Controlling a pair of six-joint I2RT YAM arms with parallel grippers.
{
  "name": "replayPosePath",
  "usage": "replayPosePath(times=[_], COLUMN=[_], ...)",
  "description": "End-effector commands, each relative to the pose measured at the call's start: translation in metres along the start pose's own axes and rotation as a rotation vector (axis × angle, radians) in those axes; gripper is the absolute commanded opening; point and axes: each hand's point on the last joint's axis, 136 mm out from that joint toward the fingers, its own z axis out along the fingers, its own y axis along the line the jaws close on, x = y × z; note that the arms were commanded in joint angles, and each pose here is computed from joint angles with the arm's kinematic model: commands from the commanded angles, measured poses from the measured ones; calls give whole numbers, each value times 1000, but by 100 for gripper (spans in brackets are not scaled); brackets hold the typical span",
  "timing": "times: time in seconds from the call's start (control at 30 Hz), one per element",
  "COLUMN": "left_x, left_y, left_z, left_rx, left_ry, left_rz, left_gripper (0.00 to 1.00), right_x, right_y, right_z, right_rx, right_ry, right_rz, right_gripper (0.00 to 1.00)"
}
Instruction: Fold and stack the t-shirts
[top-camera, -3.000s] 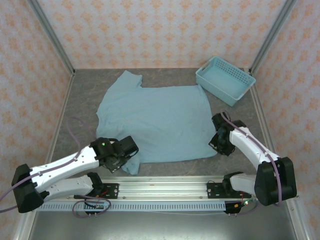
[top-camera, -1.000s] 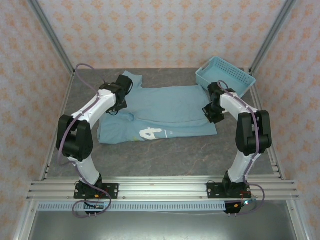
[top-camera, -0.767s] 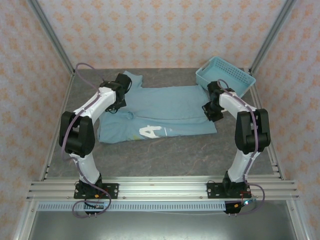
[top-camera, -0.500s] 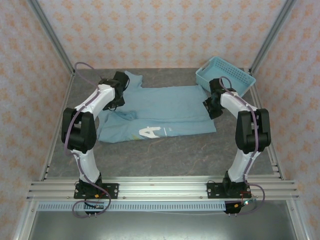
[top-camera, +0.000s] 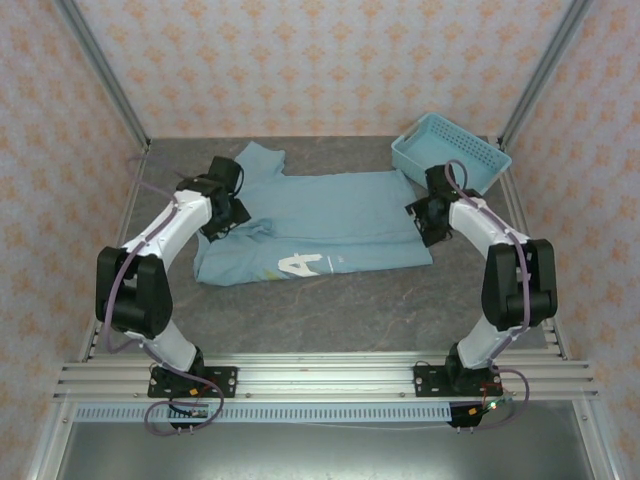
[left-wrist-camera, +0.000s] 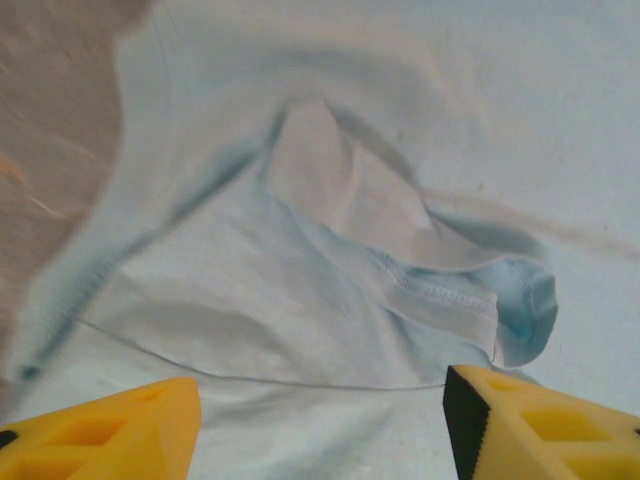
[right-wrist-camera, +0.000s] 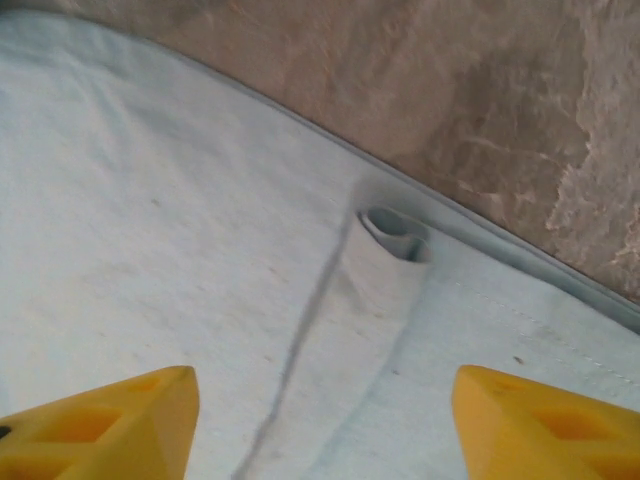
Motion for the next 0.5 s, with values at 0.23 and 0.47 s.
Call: replayPosePath(times=[0.23, 0.47], left_x=[-1, -10], left_y=[-18, -26], left_z=[49, 64], left_rx=[103, 89], left_ry=[73, 75], left_rz=[-288, -299], left_gripper=[88, 88], right_x=[11, 4], right_y=[5, 15], right_z=[35, 42], right_rx=[8, 3], right_ry=[63, 47], right_rz=[9, 48], right_gripper=[77, 73])
